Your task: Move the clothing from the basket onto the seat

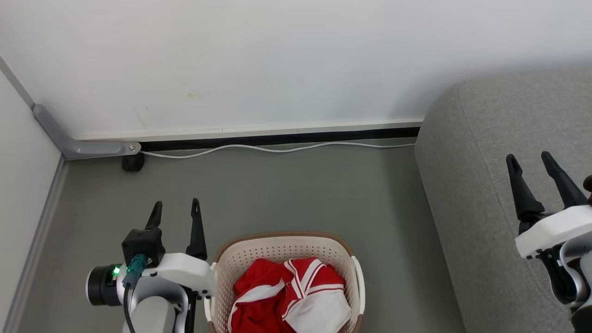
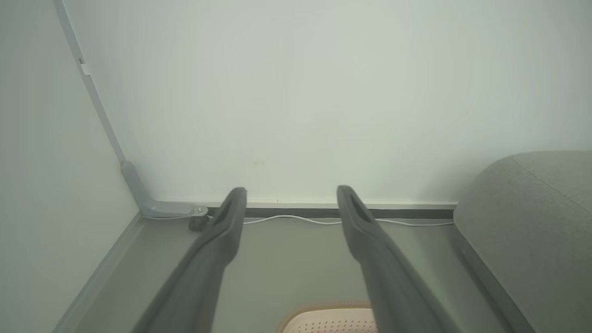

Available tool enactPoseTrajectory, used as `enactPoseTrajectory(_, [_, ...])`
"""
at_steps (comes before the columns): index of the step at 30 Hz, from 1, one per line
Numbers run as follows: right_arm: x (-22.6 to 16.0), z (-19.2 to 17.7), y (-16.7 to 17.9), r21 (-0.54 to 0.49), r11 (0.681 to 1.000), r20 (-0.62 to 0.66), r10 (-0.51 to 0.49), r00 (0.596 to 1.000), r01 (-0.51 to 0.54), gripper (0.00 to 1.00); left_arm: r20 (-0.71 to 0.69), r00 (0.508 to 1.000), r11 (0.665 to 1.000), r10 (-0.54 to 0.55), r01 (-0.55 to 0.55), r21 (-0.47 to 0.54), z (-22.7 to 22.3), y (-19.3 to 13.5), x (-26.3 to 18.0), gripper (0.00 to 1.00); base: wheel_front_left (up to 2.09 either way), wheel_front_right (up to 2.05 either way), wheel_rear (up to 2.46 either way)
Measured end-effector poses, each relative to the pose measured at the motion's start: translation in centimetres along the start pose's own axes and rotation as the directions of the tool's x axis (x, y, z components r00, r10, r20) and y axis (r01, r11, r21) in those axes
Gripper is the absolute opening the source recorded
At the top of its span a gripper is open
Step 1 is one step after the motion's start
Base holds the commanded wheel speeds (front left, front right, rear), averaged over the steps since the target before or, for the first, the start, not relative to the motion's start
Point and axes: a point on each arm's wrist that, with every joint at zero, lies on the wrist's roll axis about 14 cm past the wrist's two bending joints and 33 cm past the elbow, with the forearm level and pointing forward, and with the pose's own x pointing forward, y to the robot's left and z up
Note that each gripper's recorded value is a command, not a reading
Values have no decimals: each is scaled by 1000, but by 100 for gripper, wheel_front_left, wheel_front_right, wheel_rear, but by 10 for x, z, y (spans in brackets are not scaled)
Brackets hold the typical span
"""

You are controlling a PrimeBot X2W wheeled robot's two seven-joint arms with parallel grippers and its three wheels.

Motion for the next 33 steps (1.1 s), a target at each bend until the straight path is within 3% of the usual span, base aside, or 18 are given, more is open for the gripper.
enactPoseTrajectory(6, [4,9,-3,-64,998,23,10,1000,-9,100,33,999,998,-19,17,59,8,-6,5,100,0,0,0])
enactPoseTrajectory(24, [6,6,-5,-60,998,20,5,1000,-4,100,9,999,998,-33,33,61,0,-12,5,100,0,0,0])
enactPoseTrajectory(33, [23,15,-12,-49,999,59,6,998,-3,100,-77,996,998,-48,52,47,-32,-26,10,100,0,0,0])
